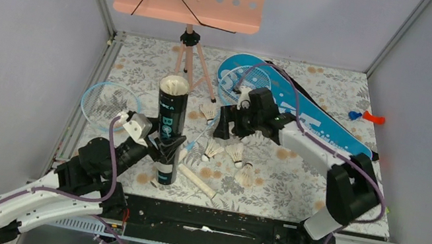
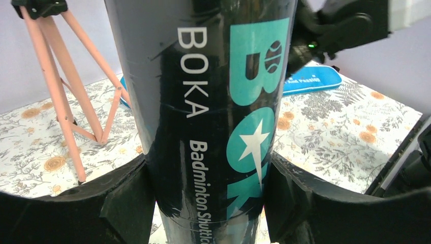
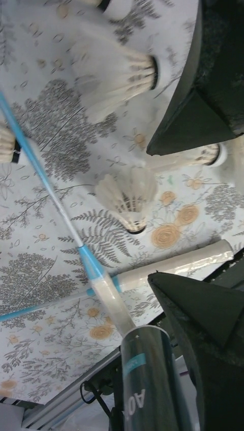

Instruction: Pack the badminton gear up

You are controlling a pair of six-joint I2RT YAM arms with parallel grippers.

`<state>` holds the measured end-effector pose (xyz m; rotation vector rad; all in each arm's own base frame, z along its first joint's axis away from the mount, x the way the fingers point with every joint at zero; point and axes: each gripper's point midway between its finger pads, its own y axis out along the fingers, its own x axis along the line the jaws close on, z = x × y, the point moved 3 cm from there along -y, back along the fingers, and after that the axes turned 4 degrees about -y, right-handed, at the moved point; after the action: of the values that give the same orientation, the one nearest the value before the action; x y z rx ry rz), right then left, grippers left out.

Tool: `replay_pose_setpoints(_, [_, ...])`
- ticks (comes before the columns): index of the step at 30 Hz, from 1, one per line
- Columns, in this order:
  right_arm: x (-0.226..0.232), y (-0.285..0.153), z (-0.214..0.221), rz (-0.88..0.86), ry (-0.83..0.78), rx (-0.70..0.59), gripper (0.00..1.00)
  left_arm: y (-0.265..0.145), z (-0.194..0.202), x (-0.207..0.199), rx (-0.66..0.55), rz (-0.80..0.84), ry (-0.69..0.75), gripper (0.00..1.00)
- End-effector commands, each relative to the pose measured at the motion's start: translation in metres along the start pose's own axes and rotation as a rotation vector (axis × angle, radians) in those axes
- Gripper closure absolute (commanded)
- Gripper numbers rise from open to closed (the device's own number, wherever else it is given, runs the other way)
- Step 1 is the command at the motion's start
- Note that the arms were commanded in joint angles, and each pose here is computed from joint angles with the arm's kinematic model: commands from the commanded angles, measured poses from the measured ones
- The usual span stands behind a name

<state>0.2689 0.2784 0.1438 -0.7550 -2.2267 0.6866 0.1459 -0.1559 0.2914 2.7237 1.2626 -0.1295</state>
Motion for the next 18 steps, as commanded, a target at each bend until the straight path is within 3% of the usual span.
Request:
replay_pose_setpoints(1, [0.011,0.024,-0.005,-0.078,-0.054,0.079,0.12,0.004,-0.007,-0.011,-0.023,0.069,0.009,0.8])
replay_pose_setpoints(8, [0.017,0.053,0.01,-0.151,-0.052,0.17,0.33,0.007,0.001,-0.016,-0.002,0.099,0.023,0.8])
replay_pose_setpoints(14, [0.015,0.067,0.027,-0.151,-0.008,0.224,0.42,0.009,0.003,-0.017,0.012,0.101,0.027,0.8])
replay_pose_setpoints(16, [0.015,0.068,0.03,-0.16,-0.002,0.23,0.53,0.009,0.004,-0.018,0.015,0.108,0.039,0.8])
replay_pose_setpoints(18, [0.018,0.066,0.03,-0.17,0.002,0.231,0.77,0.01,0.005,-0.018,0.016,0.112,0.051,0.8])
